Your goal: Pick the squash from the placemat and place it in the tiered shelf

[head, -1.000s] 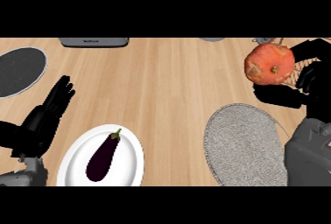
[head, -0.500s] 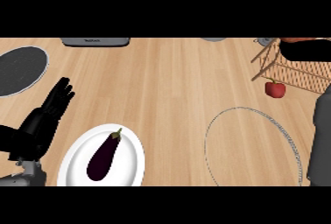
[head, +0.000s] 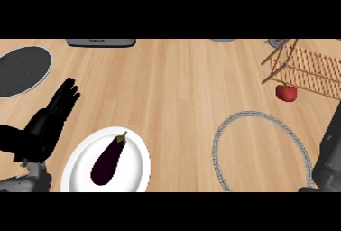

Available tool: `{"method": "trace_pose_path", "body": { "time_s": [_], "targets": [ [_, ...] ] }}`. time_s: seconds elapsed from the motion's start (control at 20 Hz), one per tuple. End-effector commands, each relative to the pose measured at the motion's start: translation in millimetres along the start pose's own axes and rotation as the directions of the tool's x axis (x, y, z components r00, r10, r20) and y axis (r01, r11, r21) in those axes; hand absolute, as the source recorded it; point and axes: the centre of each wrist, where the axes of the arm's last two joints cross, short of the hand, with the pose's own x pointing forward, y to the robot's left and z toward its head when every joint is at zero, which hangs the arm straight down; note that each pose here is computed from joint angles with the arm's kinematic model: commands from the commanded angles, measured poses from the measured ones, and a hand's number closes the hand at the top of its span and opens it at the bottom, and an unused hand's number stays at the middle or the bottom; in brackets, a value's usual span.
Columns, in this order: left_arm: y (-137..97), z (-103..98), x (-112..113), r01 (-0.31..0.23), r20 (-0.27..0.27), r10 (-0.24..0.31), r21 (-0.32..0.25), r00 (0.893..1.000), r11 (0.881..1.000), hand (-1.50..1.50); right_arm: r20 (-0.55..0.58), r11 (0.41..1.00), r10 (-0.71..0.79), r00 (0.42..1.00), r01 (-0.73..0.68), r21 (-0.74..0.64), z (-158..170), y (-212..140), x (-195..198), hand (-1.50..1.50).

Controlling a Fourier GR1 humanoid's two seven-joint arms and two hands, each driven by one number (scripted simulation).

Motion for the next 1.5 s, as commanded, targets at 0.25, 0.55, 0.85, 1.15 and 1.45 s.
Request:
{"method": "trace_pose_path", "body": {
  "time_s": [0.25, 0.55, 0.85, 1.15, 1.45],
  "targets": [
    [0.8, -3.1, 11.6, 0.022, 0.030, -0.023, 0.028, 0.999, 0.999, 0.00, 0.110, 0.654, 0.757, 0.645, -0.749, -0.107, -44.9, -40.3, -54.3, 1.50],
    [-1.8, -2.0, 7.7, 0.014, 0.014, -0.014, -0.009, 1.000, 1.000, 0.00, 0.154, 0.526, 0.850, 0.504, -0.832, -0.178, -87.3, -47.7, -33.1, 1.50],
    [-8.7, -2.2, -15.8, 0.006, 0.010, -0.007, 0.004, 1.000, 1.000, 0.00, 0.262, 0.524, 0.847, 0.462, -0.810, -0.264, -116.9, -47.4, -17.7, 1.50],
    [-5.0, -12.1, 9.4, 0.008, 0.019, -0.008, 0.001, 1.000, 1.000, 0.00, 0.340, 0.663, 0.731, 0.592, -0.733, -0.149, -127.3, -33.3, -42.7, 1.50],
    [-17.8, -10.6, -4.5, 0.004, 0.004, -0.004, -0.023, 1.000, 1.000, 0.00, 0.412, 0.500, 0.777, 0.476, -0.864, 0.056, -133.0, -34.5, -55.7, 1.50]
  ]
}}
